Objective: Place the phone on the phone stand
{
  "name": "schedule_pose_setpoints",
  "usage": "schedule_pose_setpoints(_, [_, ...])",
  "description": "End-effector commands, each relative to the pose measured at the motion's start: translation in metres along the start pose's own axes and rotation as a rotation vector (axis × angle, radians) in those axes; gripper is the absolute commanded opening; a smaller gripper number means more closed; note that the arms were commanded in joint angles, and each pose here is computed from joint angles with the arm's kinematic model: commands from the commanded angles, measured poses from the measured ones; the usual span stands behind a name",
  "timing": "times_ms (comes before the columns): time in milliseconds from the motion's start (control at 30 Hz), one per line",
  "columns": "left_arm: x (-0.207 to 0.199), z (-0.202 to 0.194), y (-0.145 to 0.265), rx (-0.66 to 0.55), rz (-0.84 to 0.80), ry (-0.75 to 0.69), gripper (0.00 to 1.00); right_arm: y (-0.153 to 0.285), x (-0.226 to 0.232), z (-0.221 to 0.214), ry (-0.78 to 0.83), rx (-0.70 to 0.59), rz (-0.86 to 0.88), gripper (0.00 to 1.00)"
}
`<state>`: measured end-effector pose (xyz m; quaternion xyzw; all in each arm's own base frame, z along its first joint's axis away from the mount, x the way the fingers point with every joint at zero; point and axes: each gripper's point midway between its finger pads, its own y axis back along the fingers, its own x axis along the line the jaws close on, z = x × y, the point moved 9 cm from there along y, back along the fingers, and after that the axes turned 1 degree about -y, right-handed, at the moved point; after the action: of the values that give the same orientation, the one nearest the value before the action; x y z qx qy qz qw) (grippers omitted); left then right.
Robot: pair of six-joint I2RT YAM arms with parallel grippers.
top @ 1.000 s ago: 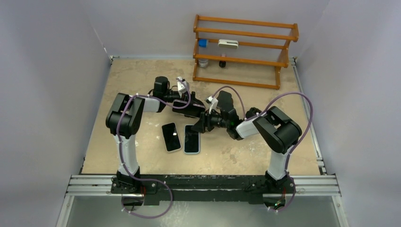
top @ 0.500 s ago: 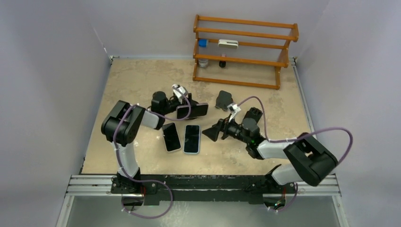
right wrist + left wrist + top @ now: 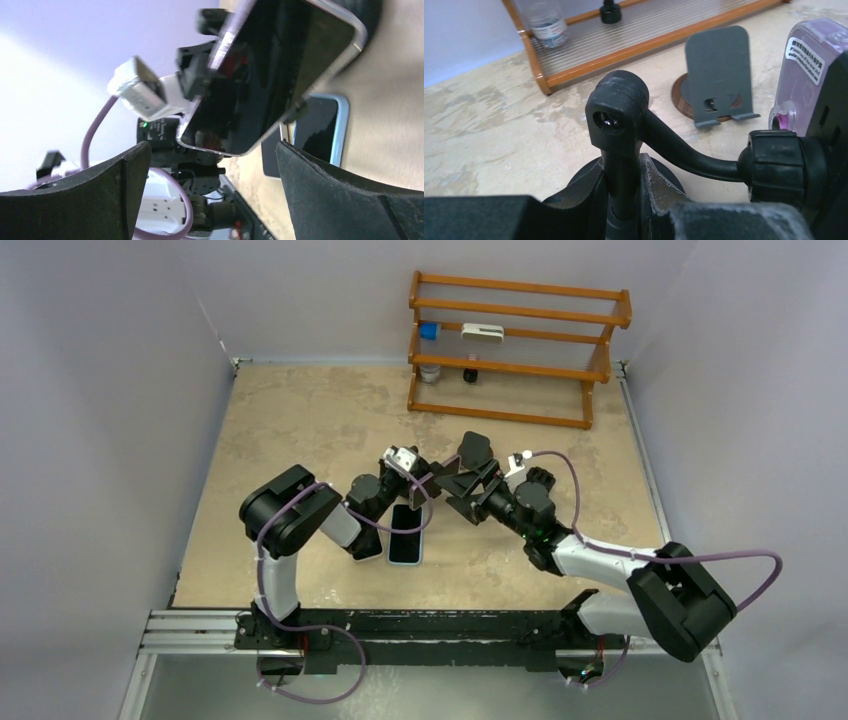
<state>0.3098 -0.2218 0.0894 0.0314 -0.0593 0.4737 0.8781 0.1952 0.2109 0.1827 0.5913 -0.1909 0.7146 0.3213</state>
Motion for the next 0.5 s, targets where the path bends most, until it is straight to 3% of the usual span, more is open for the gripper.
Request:
schedule_pose_setpoints(0, [0.018, 0.007, -0.003, -0.040, 0.158, -0.040, 0.00, -0.013, 0.006, 0.006, -0.280, -0.018, -0.142, 0.95])
schedule_pose_setpoints(267, [0.013, 0.007, -0.003, -0.040, 0.091, -0.038, 0.00, -0.019, 0.013, 0.033, -0.230, -0.207, -0.170, 0.99])
schedule_pose_setpoints(467, [0.009, 0.008, -0.004, -0.048, 0.018, -0.017, 0.00, -0.033, 0.013, 0.053, -0.220, -0.245, -0.113, 0.99])
